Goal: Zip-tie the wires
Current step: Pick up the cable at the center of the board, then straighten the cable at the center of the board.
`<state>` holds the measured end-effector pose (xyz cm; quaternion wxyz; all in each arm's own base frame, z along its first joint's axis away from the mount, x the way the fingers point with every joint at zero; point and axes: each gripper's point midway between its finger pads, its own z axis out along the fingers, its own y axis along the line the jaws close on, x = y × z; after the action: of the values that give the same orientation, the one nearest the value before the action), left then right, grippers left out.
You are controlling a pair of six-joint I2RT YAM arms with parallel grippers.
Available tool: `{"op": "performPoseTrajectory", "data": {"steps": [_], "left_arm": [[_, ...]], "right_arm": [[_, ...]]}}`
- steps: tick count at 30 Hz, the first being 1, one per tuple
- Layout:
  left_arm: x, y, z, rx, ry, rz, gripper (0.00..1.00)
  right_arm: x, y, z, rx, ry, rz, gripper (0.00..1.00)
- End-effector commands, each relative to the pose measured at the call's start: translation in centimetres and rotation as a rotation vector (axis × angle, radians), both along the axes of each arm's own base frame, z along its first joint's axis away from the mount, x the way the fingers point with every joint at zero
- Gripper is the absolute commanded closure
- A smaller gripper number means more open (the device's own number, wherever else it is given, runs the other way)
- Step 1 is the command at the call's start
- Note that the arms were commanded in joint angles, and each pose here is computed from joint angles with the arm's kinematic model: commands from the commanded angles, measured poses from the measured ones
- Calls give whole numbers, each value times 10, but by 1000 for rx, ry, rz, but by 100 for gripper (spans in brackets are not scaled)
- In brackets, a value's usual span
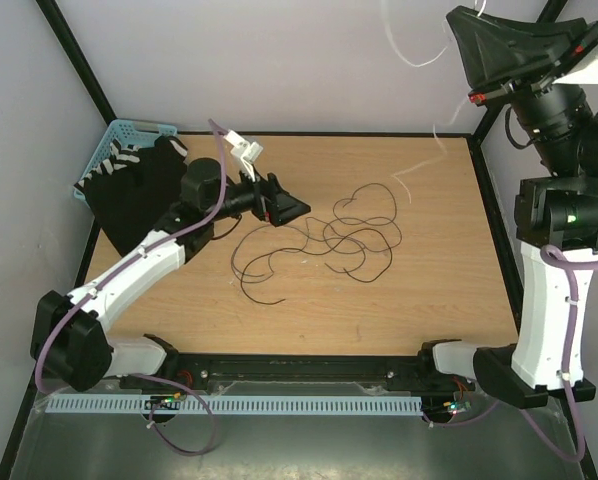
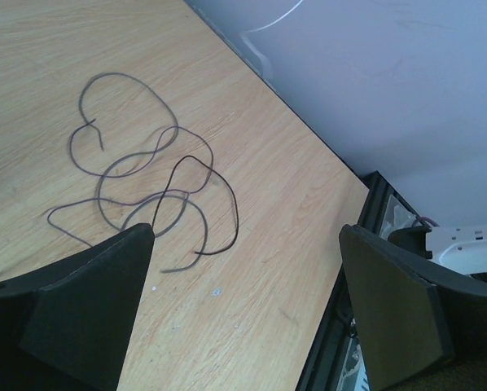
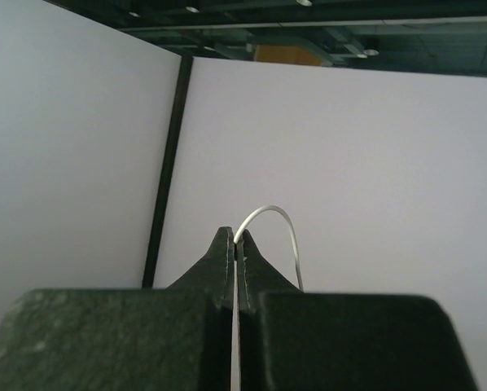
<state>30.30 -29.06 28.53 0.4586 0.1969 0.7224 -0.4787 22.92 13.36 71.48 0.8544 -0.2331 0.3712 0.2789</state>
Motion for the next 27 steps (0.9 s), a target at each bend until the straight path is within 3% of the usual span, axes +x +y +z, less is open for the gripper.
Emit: {"op": "performPoseTrajectory", "data": {"steps": [1,11,18,27], "left_arm": [[-10,-15,26,-34,-120,-56,1],[-35,-37,24,-41,-150,-112,1],[-64,-68,12,-46,-193,-268,1],[-94,-106,7,-65,-276,-423,1]], "right_arm": [[-46,7,19,-7,-88,99,100],[-77,17,10,-5,-52,226,100],[-120,26,17,-19,-97,384,100],[-148,22,19,-1,-130,399,100]]}}
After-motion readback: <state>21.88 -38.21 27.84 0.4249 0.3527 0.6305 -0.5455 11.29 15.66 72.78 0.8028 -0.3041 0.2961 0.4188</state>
